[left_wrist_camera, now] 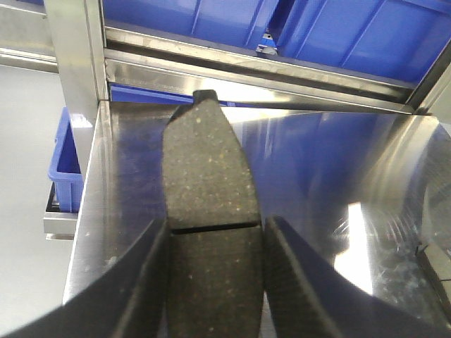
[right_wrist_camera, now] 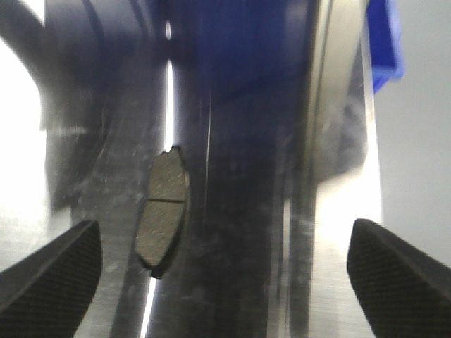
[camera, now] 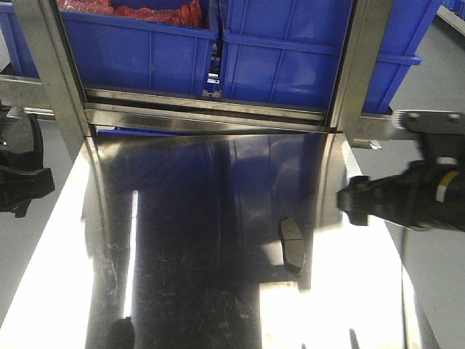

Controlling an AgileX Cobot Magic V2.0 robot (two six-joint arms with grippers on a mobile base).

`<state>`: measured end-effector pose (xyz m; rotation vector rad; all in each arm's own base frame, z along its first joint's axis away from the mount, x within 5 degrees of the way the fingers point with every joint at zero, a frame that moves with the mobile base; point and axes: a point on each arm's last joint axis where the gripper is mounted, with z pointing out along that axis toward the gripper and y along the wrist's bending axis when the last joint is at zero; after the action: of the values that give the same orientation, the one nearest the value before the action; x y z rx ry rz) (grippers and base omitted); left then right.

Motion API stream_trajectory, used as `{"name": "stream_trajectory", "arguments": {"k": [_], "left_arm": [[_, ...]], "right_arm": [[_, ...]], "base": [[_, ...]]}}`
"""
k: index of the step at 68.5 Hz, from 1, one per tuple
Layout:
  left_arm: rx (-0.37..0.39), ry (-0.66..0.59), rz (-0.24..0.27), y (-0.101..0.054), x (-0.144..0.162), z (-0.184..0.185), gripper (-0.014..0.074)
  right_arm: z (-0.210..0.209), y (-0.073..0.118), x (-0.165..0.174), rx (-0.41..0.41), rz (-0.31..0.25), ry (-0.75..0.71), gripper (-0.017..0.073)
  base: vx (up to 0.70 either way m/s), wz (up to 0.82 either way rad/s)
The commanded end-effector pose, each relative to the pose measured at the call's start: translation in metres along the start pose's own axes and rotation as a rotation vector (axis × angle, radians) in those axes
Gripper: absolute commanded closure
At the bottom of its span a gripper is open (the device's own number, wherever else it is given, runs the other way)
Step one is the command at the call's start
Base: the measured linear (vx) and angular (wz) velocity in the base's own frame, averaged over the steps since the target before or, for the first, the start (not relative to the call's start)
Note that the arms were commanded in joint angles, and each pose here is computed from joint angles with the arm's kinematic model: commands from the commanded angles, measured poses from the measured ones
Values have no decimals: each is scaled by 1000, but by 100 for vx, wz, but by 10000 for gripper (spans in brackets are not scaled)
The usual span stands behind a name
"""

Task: Move and align brake pads A on conveyor
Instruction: 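Lower the right gripper onto the remaining brake pad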

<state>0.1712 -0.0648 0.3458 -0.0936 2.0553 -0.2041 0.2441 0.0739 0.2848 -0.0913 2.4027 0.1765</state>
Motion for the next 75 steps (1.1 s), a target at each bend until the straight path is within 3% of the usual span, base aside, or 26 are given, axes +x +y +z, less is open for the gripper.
{"name": "stream_trajectory", "arguments": {"k": [1, 7, 20, 29, 46, 75], "left_arm": [[58, -85, 11, -5, -14, -8, 465], [58, -85, 11, -5, -14, -8, 465], [58, -85, 11, -5, -14, -8, 465], [58, -85, 11, -5, -14, -8, 465], [58, -85, 11, -5, -14, -8, 465], [58, -85, 11, -5, -14, -8, 465]], "right_arm": [[13, 18, -21, -26, 11, 0, -103], [33, 34, -27, -11, 23, 68, -98], [78, 63, -29, 16, -24, 183, -81], [98, 66, -28, 30, 1, 219, -76], [121, 66, -17, 48, -4, 267, -62], [140, 66, -7, 64, -12, 314, 41]], "base": [[0, 0], [0, 0], [0, 0], [0, 0], [0, 0], [0, 0]]}}
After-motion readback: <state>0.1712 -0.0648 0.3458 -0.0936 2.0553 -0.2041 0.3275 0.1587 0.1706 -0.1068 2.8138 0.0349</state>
